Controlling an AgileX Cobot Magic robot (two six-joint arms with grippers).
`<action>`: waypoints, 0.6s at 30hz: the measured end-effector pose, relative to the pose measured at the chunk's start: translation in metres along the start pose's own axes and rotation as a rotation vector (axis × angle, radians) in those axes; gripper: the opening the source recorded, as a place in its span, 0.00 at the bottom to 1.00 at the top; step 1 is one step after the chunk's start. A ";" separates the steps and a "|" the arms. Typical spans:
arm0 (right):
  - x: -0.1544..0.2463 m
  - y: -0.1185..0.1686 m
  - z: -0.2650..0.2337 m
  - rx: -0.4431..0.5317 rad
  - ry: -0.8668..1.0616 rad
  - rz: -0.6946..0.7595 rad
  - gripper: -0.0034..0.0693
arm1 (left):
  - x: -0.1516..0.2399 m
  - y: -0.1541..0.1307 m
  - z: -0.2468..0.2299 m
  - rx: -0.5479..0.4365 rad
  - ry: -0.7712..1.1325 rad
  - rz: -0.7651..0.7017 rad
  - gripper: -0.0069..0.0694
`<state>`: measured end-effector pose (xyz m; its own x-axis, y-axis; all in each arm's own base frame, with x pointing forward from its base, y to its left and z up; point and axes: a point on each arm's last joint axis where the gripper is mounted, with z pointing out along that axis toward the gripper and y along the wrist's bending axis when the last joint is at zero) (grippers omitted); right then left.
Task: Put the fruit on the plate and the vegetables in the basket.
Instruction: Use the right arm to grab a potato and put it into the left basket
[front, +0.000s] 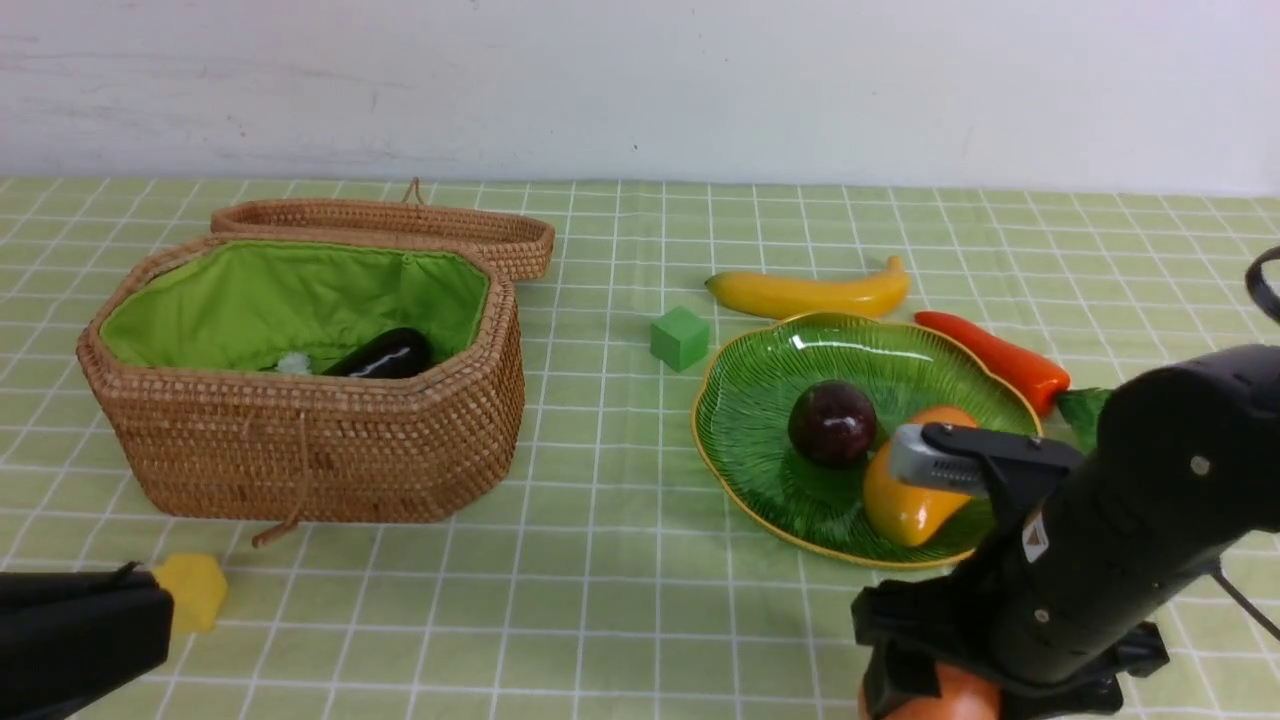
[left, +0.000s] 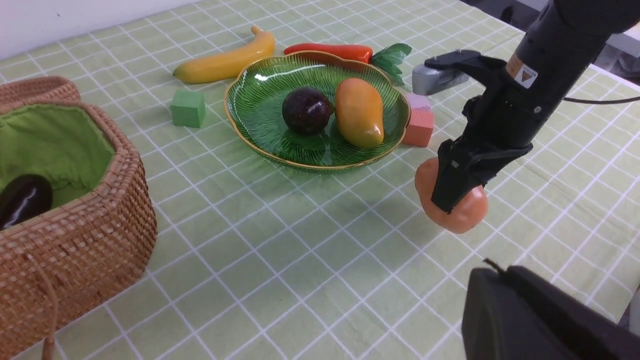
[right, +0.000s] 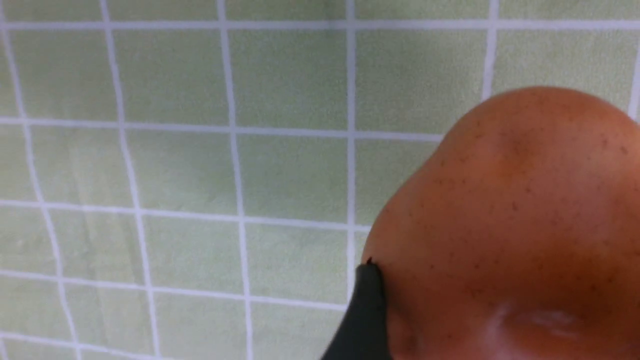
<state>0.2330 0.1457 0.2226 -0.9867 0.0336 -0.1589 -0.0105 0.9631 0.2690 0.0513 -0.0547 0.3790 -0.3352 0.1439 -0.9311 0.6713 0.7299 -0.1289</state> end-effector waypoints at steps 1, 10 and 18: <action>0.000 0.002 -0.007 -0.011 -0.010 -0.010 0.87 | 0.000 0.000 0.000 0.000 0.000 0.000 0.07; -0.013 0.037 -0.056 -0.122 -0.111 -0.152 0.87 | -0.002 0.005 0.000 -0.060 -0.025 -0.007 0.07; -0.071 0.116 -0.087 -0.299 -0.305 -0.393 0.87 | -0.010 0.027 -0.005 -0.302 -0.127 -0.075 0.07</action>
<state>0.2875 0.2314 0.3478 -0.8090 -0.1928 -0.5554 -0.4553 0.8030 0.3845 0.0700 -0.0329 0.3868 -0.2783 0.0113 -0.9604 0.4152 0.9031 -0.1097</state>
